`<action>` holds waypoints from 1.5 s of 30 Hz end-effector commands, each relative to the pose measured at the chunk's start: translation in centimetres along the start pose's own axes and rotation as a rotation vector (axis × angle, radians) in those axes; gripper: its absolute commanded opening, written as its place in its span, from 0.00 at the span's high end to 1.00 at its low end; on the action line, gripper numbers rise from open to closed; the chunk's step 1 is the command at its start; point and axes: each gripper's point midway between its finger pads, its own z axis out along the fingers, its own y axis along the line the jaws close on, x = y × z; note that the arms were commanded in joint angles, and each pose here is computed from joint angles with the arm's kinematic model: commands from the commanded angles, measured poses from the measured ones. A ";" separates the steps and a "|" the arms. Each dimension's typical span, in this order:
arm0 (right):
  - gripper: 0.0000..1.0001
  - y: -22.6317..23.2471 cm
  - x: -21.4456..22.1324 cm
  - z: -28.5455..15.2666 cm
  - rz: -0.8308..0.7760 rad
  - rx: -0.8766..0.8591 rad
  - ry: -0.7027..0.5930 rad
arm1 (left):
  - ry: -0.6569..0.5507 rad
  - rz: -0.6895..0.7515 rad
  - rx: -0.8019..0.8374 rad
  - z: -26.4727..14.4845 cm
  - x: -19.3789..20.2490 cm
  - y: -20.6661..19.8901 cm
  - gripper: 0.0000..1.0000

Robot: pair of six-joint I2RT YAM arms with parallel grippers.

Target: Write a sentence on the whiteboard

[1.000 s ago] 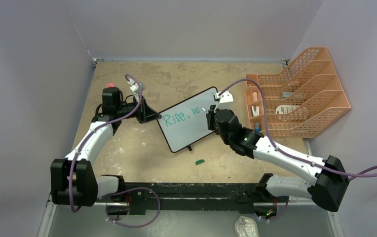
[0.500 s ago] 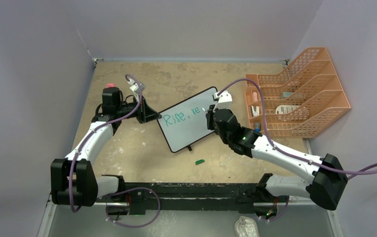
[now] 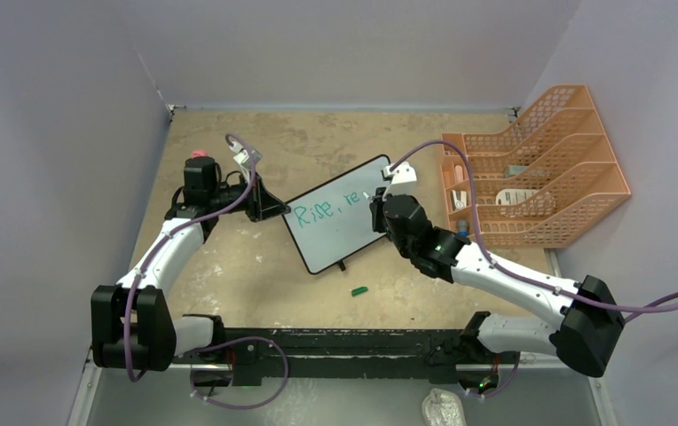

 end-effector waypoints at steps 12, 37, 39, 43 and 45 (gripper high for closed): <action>1.00 1.8 -3.9 0.1 0.025 -0.058 -0.094 | -0.011 0.063 -0.026 0.0 -1.0 0.6 1.00; 1.00 0.9 -0.2 -0.8 -0.001 -0.069 0.019 | -0.010 0.061 -0.030 0.0 -1.0 0.6 1.00; 1.00 0.6 0.0 -0.9 -0.002 -0.055 0.025 | -0.010 0.061 -0.030 0.0 -1.0 0.6 1.00; 1.00 -0.1 0.3 -0.8 -0.002 -0.022 0.027 | -0.010 0.060 -0.030 0.0 -1.0 0.6 1.00; 1.00 -0.3 0.5 -0.7 0.000 -0.008 0.029 | -0.009 0.059 -0.030 0.0 -0.9 0.7 1.00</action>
